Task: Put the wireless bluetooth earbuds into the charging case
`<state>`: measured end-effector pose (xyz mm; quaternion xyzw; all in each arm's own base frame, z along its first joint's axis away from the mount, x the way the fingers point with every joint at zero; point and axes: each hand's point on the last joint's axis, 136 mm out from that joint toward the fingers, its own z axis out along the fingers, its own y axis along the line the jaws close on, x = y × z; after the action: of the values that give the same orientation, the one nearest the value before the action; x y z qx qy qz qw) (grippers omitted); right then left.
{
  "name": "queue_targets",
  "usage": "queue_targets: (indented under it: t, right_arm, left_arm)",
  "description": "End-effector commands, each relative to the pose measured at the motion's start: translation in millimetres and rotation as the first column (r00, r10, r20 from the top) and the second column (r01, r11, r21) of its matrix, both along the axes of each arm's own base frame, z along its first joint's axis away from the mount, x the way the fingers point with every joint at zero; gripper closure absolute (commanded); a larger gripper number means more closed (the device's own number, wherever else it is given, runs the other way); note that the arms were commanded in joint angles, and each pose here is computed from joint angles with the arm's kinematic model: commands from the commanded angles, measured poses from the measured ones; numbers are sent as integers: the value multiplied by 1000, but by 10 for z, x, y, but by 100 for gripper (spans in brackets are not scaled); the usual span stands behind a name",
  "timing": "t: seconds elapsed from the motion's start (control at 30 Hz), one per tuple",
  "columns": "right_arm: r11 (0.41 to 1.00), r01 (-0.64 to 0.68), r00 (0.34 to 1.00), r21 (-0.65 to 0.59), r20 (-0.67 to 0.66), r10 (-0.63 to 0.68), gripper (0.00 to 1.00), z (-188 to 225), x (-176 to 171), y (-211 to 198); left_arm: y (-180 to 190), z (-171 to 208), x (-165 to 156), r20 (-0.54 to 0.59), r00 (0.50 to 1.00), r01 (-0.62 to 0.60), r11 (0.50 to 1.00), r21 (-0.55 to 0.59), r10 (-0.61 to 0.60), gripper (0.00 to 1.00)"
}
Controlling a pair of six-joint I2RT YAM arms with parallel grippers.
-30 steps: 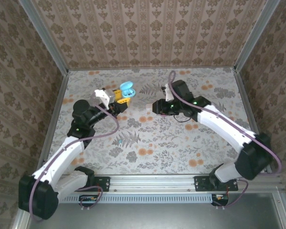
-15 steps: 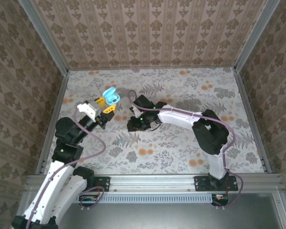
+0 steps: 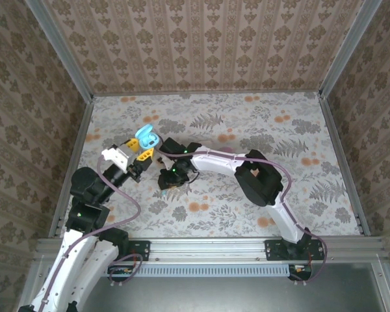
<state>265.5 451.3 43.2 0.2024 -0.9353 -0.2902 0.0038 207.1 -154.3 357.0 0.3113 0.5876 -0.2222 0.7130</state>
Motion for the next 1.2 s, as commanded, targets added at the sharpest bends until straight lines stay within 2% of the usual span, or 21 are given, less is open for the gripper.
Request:
queue_targets:
  t: [0.0, 0.07, 0.27, 0.57, 0.83, 1.0, 1.17]
  right_arm:
    - [998, 2, 999, -61, -45, -4, 69, -80, -88, -47]
    - [999, -2, 998, -45, -61, -1, 68, -95, -146, 7]
    - [988, 48, 998, -149, -37, -54, 61, -249, -137, -24]
    - [937, 31, 999, -347, 18, -26, 64, -442, -128, -145]
    - [906, -12, 999, -423, 36, 30, 71, -465, -146, -167]
    - [890, -47, 991, -453, 92, 99, 71, -241, -112, -399]
    - [859, -81, 982, -505, 109, 156, 71, -27, -158, -939]
  left_arm:
    - [42, 115, -47, 44, 999, -13, 1000, 3, 13, 63]
    - [45, 117, -51, 46, 999, -14, 1000, 1, 14, 63]
    - [32, 120, -50, 47, 999, -6, 1000, 0, 6, 63]
    - [31, 128, -60, 48, 999, -3, 1000, -2, 3, 63]
    - [24, 120, -61, 45, 999, 2, 1000, -2, -2, 63]
    - [17, 109, -51, 42, 999, 3, 1000, 2, -3, 63]
    - [-32, 113, -39, 39, 999, 31, 1000, 0, -31, 63]
